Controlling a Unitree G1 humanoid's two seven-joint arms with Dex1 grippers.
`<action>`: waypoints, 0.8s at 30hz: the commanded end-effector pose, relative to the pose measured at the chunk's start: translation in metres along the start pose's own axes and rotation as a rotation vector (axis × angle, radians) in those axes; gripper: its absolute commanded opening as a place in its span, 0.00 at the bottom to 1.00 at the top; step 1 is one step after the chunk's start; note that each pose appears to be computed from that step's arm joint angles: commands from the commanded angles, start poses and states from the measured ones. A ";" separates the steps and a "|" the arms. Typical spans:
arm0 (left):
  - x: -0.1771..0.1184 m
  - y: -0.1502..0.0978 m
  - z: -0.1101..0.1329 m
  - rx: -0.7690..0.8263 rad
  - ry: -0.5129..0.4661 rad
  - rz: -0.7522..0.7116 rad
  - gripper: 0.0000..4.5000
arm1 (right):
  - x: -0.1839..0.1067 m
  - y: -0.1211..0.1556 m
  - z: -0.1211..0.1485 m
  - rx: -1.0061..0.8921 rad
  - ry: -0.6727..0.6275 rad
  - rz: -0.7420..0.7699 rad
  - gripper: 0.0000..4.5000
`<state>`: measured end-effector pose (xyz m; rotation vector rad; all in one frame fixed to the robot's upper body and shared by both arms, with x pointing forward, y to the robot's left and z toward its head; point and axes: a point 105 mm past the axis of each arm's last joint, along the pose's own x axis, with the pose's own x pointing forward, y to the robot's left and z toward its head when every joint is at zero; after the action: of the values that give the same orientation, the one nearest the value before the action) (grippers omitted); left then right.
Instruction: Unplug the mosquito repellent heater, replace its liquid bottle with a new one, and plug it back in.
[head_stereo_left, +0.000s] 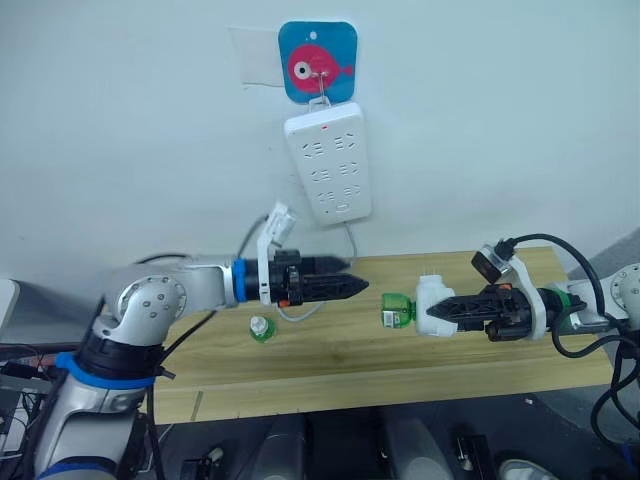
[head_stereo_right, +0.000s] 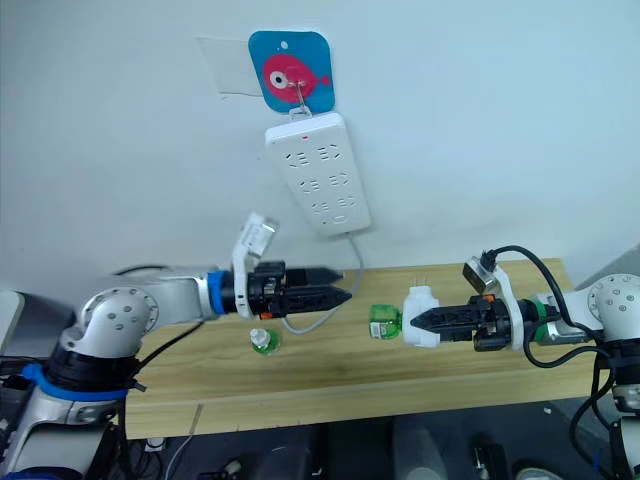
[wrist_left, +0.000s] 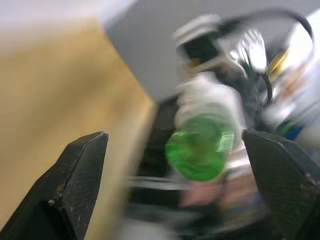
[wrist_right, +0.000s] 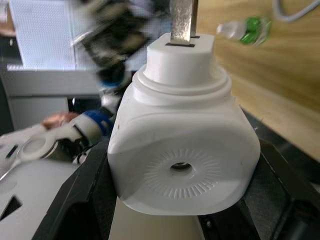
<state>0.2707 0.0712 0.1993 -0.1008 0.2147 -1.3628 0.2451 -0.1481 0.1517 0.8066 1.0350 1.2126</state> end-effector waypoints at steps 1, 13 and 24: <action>0.000 -0.008 -0.005 0.448 -0.024 -0.006 1.00 | -0.005 0.012 0.007 -0.029 -0.019 0.041 0.67; 0.010 -0.019 -0.035 1.359 -0.250 -0.073 1.00 | 0.000 0.019 0.010 -0.035 0.001 0.077 0.67; 0.032 -0.014 -0.038 1.429 -0.321 -0.088 1.00 | 0.007 0.029 0.009 -0.050 0.025 0.120 0.67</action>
<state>0.2590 0.0420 0.1522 0.8666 -0.9753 -1.3173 0.2472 -0.1403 0.1662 0.8357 1.0150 1.2779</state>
